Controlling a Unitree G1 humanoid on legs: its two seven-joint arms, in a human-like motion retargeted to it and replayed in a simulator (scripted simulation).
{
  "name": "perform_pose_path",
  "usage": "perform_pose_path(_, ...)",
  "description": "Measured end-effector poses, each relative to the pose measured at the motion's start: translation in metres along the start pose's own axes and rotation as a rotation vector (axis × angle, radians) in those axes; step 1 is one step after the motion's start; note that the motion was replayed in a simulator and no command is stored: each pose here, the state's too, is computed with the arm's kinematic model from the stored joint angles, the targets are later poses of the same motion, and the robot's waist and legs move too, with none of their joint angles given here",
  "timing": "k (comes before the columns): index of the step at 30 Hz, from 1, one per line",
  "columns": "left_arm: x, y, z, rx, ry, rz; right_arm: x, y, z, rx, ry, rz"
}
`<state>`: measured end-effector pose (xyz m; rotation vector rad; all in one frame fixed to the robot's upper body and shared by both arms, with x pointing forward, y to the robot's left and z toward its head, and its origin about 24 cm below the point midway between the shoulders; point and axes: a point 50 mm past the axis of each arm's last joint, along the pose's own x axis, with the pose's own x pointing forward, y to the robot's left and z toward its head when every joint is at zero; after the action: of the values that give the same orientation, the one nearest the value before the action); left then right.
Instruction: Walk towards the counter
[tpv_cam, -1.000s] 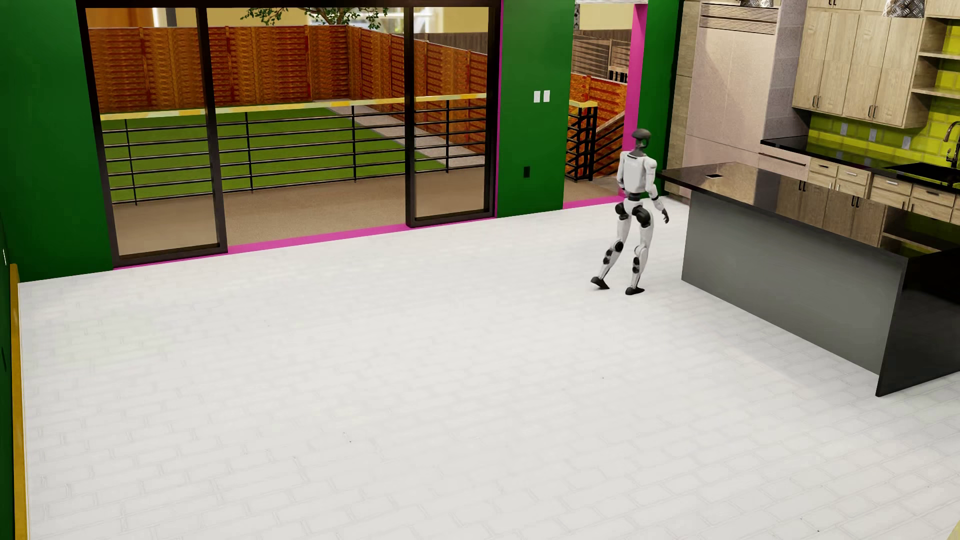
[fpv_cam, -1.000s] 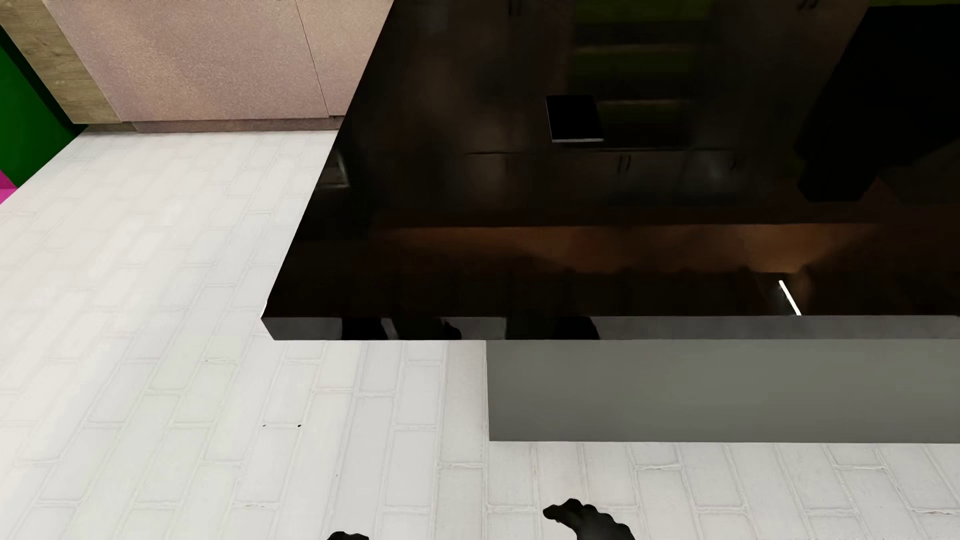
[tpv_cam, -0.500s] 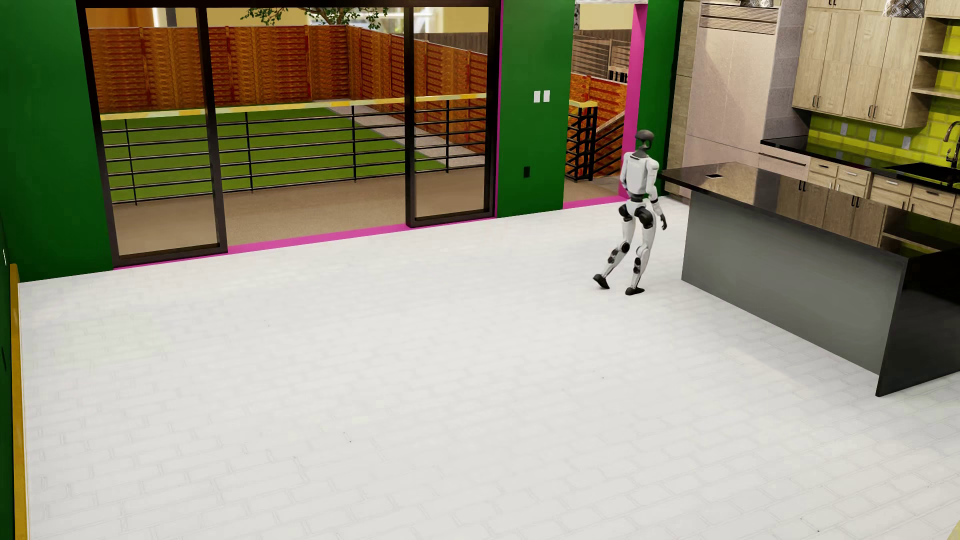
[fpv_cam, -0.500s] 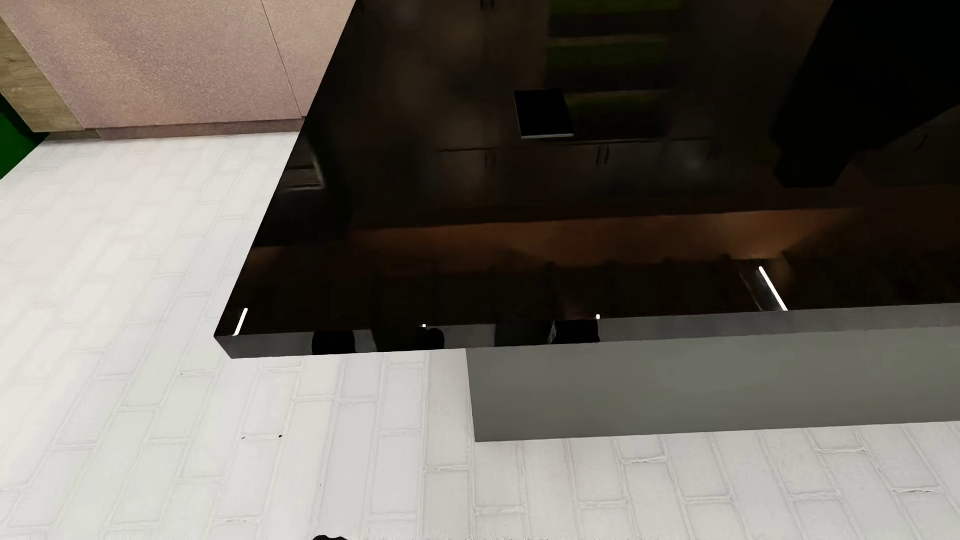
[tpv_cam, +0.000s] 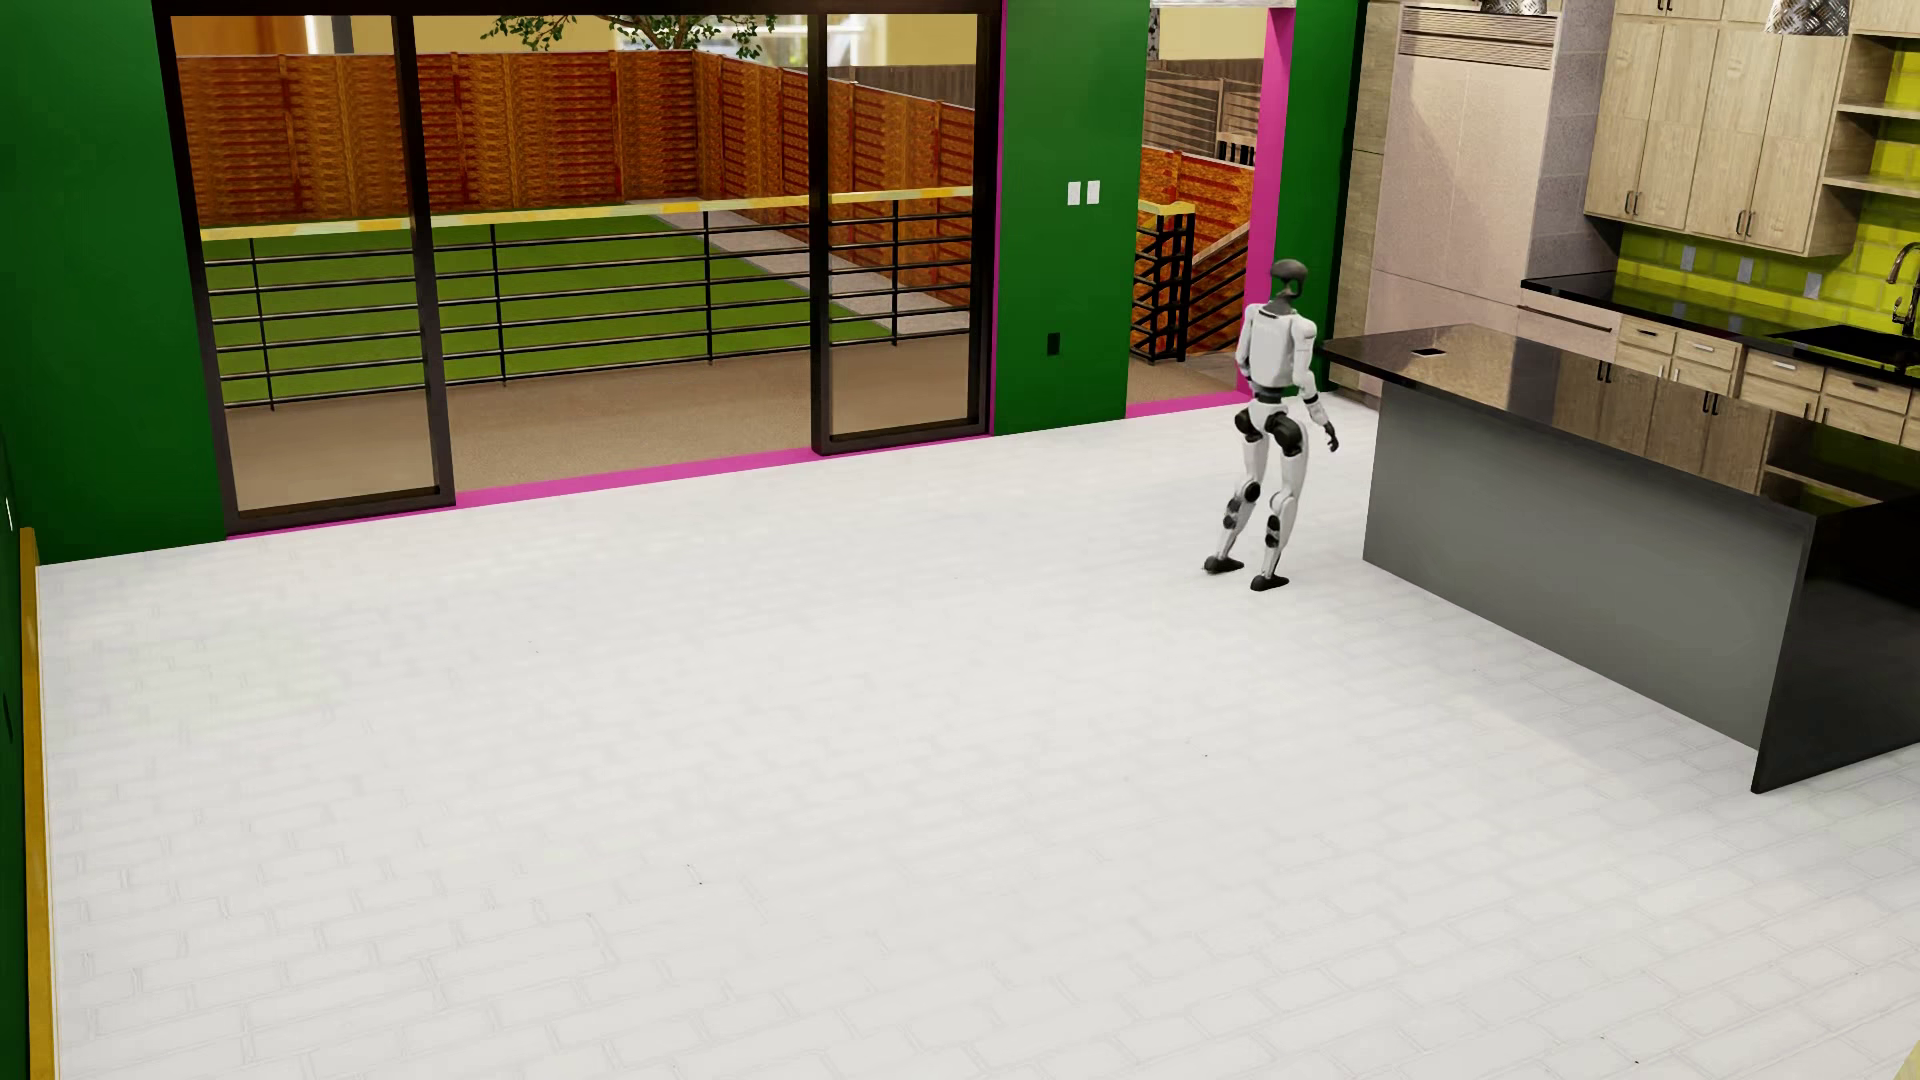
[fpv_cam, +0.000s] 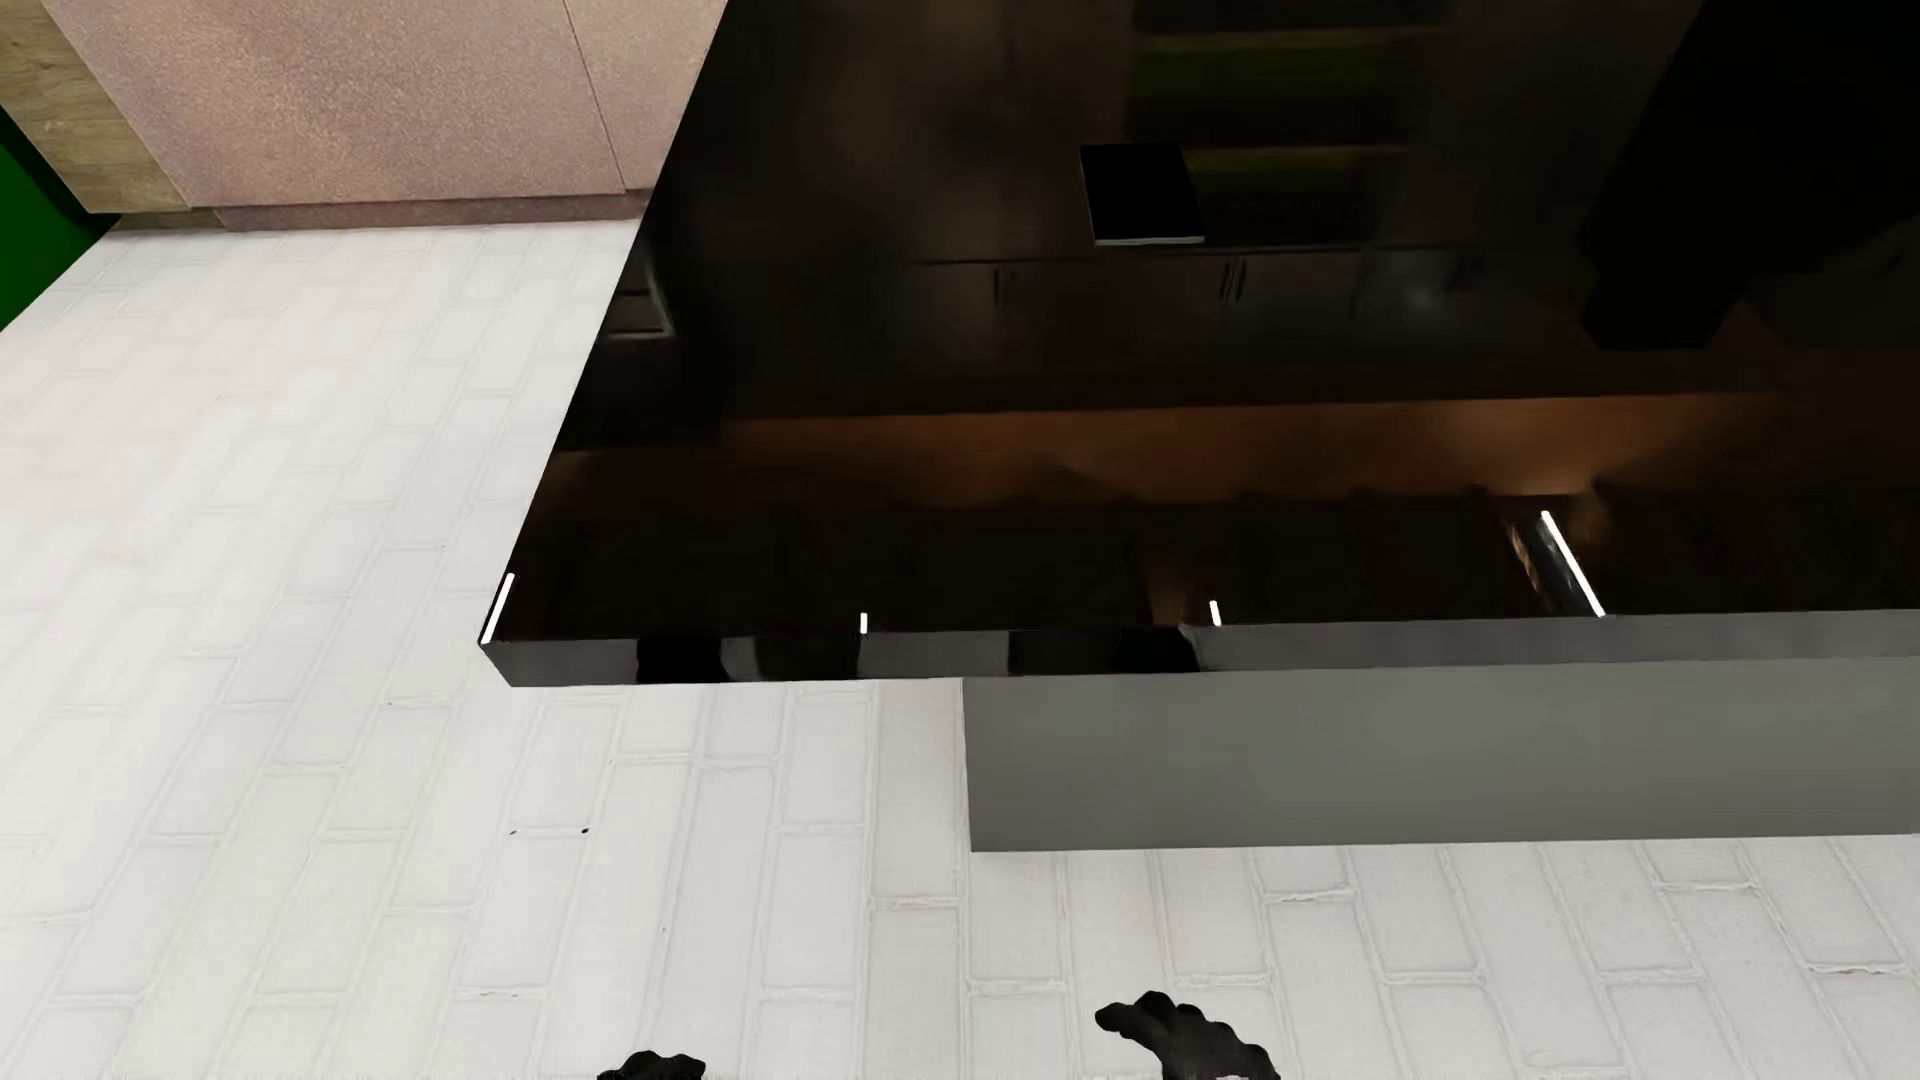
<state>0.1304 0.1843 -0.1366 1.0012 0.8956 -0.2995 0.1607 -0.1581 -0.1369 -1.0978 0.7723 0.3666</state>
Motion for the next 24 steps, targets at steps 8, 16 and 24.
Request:
perform_pose_path(8, 0.002, -0.005, 0.004, 0.019, 0.002, -0.032, -0.008, 0.015, -0.016, 0.023, 0.068, 0.008)
perform_pose_path(16, 0.003, -0.003, 0.006, -0.042, 0.001, 0.005, -0.014, 0.026, -0.018, -0.054, 0.140, -0.040)
perform_pose_path(24, 0.005, -0.006, -0.005, 0.021, 0.055, -0.038, -0.004, -0.011, 0.020, 0.030, -0.055, -0.176)
